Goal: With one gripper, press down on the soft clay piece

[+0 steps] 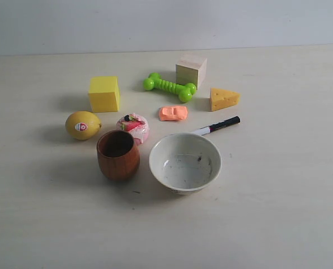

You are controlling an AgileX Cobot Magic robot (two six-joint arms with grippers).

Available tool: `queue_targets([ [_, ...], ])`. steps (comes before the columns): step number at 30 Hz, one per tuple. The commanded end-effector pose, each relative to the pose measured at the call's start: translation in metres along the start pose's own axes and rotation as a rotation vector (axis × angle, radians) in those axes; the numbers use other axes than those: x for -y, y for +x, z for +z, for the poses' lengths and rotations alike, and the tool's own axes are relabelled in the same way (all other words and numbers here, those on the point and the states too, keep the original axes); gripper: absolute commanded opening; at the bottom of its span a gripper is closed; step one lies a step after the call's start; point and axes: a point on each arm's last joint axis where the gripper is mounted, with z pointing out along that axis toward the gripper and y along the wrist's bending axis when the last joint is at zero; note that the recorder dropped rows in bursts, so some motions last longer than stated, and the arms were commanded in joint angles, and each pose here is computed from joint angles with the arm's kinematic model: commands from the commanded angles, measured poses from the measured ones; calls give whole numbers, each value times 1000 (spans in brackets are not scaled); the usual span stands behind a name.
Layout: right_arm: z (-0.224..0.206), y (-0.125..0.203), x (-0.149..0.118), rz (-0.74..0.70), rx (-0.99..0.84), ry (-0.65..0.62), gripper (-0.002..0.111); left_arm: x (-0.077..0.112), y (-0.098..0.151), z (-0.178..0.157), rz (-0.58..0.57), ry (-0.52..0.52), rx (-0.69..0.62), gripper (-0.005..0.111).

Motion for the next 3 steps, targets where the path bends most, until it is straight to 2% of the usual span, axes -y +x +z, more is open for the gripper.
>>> queue_targets([
  [1,0,1,0,6,3,3,0,0,-2,-1,3,-3,16,0],
  [3,0,1,0,6,3,3,0,0,-2,-1,3,-3,16,0],
])
